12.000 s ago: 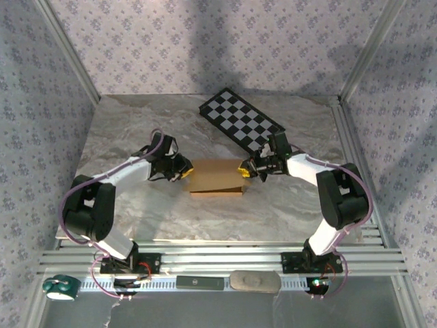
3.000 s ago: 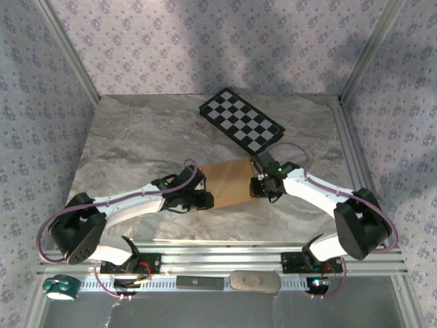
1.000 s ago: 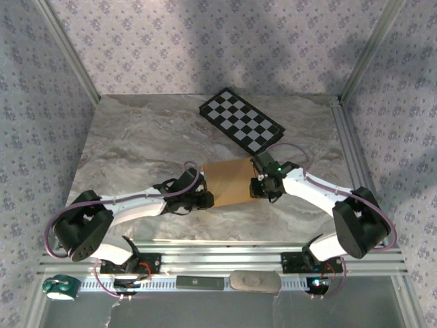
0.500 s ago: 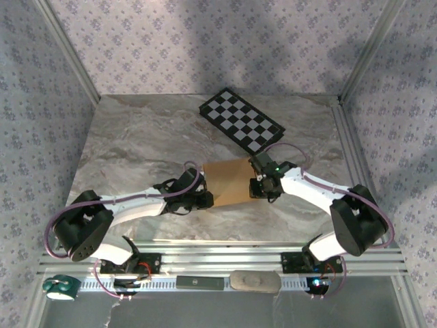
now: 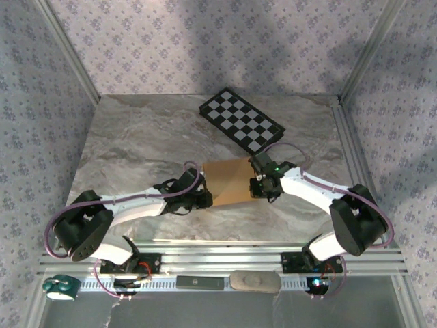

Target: Fold the paper box

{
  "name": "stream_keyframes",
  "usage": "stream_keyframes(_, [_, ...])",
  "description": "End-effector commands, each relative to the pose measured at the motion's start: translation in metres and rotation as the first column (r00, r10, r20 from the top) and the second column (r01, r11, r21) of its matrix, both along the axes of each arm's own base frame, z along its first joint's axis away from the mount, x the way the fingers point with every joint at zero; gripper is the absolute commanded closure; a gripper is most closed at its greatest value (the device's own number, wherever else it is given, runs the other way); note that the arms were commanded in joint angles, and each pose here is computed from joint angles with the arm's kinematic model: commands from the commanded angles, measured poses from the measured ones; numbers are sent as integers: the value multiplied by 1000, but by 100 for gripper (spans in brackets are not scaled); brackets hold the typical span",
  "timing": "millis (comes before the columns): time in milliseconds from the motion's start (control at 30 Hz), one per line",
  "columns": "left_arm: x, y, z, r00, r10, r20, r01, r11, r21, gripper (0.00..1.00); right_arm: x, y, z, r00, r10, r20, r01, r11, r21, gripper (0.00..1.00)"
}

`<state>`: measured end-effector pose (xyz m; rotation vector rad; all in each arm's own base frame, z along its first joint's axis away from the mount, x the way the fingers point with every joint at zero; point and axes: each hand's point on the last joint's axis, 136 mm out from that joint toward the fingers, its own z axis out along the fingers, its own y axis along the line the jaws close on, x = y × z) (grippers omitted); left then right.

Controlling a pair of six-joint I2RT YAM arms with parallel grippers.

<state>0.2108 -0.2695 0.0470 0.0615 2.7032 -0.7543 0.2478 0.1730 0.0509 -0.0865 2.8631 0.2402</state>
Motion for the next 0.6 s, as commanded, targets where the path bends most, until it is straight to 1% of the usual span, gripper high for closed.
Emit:
stream_keyframes(0, [0, 2, -7, 1000, -12, 3, 12, 999, 43, 85, -1, 1, -4, 1000, 0, 3, 0, 1000, -5, 74])
stream_keyframes(133, [-1, 2, -8, 1000, -11, 3, 11, 999, 51, 85, -1, -1, -4, 1000, -1, 7, 1, 1000, -12, 75])
stream_keyframes(200, [0, 3, -8, 1000, -10, 5, 9, 998, 55, 85, -1, -2, -6, 1000, 0, 10, 0, 1000, -17, 77])
stream_keyframes(267, [0, 4, -9, 1000, -10, 6, 10, 998, 62, 85, -2, -2, -7, 1000, 6, 13, -6, 1000, -17, 78])
stream_keyframes(567, [2, 6, -11, 1000, -14, 16, 13, 996, 92, 86, 2, -1, -8, 996, 24, 82, -24, 1000, 3, 79])
